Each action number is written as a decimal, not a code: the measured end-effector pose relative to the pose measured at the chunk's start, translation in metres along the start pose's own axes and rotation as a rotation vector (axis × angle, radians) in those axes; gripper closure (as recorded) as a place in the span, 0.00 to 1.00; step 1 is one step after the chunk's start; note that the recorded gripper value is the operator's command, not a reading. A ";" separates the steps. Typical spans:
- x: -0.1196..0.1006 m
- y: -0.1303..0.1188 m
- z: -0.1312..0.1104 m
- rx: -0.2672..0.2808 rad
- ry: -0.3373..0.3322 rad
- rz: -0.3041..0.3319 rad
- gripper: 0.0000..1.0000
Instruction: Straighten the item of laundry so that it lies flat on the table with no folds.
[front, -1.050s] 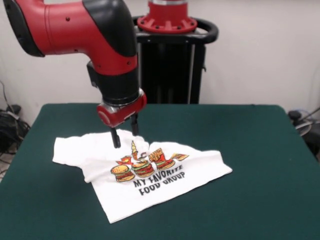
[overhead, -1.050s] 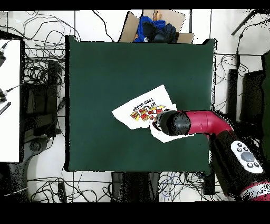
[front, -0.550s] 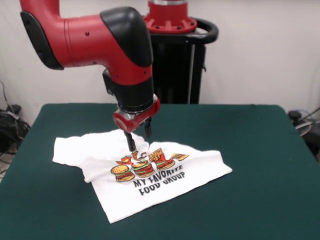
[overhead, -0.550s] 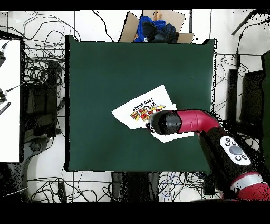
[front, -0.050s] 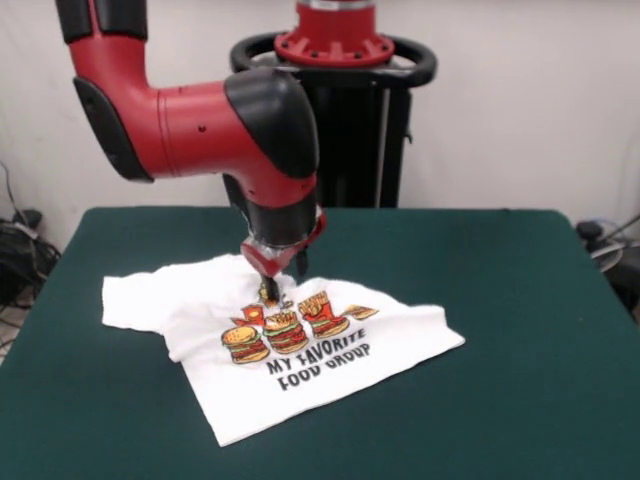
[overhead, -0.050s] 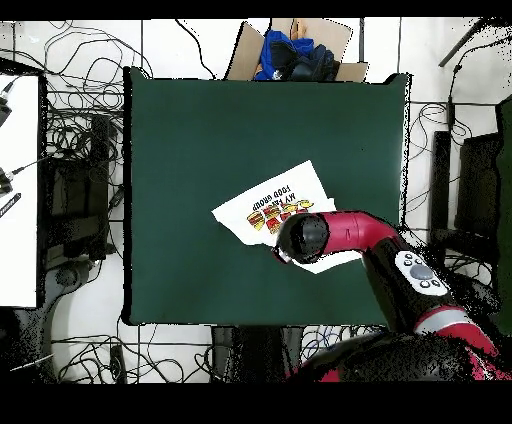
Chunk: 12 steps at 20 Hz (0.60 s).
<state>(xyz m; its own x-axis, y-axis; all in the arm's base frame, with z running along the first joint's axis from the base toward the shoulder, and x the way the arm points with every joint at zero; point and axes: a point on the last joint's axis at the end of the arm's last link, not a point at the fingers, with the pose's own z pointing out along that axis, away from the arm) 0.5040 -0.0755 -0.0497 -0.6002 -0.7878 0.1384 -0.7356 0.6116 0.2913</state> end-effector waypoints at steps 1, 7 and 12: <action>0.000 0.001 0.002 -0.005 0.010 0.000 0.00; -0.004 0.000 0.003 -0.002 0.052 -0.007 0.00; -0.007 0.001 0.003 0.003 0.069 -0.013 0.00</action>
<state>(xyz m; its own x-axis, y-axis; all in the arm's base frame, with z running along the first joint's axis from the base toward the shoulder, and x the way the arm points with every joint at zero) 0.5061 -0.0693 -0.0530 -0.5676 -0.7986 0.2001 -0.7439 0.6016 0.2909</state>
